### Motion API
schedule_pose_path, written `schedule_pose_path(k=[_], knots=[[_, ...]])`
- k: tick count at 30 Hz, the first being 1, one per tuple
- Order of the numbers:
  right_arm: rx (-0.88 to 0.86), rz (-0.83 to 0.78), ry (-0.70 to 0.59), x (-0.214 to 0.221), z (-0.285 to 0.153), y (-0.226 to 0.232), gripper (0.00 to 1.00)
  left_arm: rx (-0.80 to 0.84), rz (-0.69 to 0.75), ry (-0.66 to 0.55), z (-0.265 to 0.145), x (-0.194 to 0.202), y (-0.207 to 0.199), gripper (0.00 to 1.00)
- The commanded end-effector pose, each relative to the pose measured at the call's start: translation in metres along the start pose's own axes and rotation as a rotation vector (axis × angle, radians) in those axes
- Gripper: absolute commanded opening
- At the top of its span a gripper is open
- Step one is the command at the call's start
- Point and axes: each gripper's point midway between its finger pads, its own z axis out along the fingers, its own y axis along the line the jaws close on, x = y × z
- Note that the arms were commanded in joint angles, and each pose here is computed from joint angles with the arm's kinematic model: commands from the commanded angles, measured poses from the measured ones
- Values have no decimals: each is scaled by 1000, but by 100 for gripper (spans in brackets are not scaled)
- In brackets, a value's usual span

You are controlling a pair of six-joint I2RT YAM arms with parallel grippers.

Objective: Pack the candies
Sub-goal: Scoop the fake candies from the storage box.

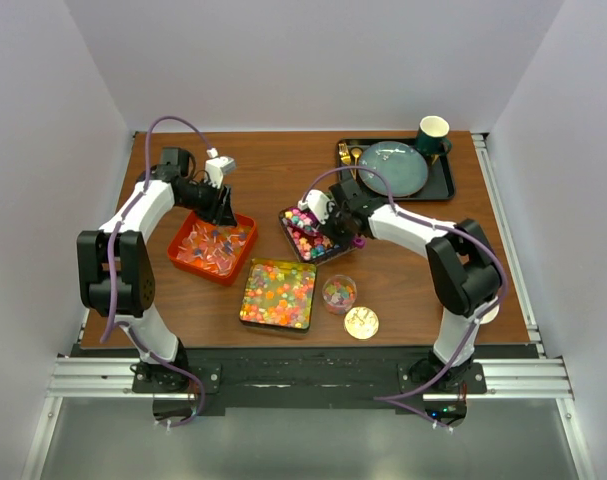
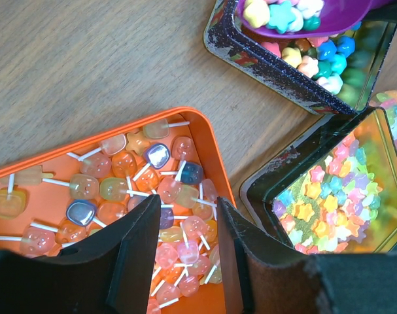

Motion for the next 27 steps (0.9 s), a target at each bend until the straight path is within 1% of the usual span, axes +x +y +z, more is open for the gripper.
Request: schedule_pose_path(k=[1,6,10,12,14,15,16,19,21,23,24,26,27], knots=[[61,9,-156,-34,-31,-17,0,6,49,-38,-8,-14,-2,45],[54,37,-189,-35,-43,-16,0,-8,54,-37,-9,-15,0,45],[24,39,-243,-34,-55,-5,0,-12,63,-32,-11,-13,-2,45],[24,35,-326,-46,-73,-3,0,-10,65,-29,-11,-11,-4,45],[7,26,-358,-42,-80,6,0,-9,69,-34,-11,-8,-5,45],[16,11,-407,-50,-95,6,0,-7,70,-41,-12,-9,-6,45],[16,4,-415,-48,-99,9,0,4,63,-48,-12,-8,-10,45],[3,-9,-418,-43,-117,15,0,22,46,-73,-12,-11,-15,45],[-14,-21,-398,-34,-125,21,0,25,46,-98,-12,-15,-16,45],[-16,-68,-401,-29,-139,27,0,32,40,-126,-14,-18,-21,45],[-40,-71,-359,-17,-142,34,0,32,34,-132,-15,-17,-23,45],[-37,-112,-345,-10,-157,37,0,28,20,-155,-20,-18,-29,45],[-75,-119,-291,6,-160,48,0,28,18,-166,-23,-17,-32,45]])
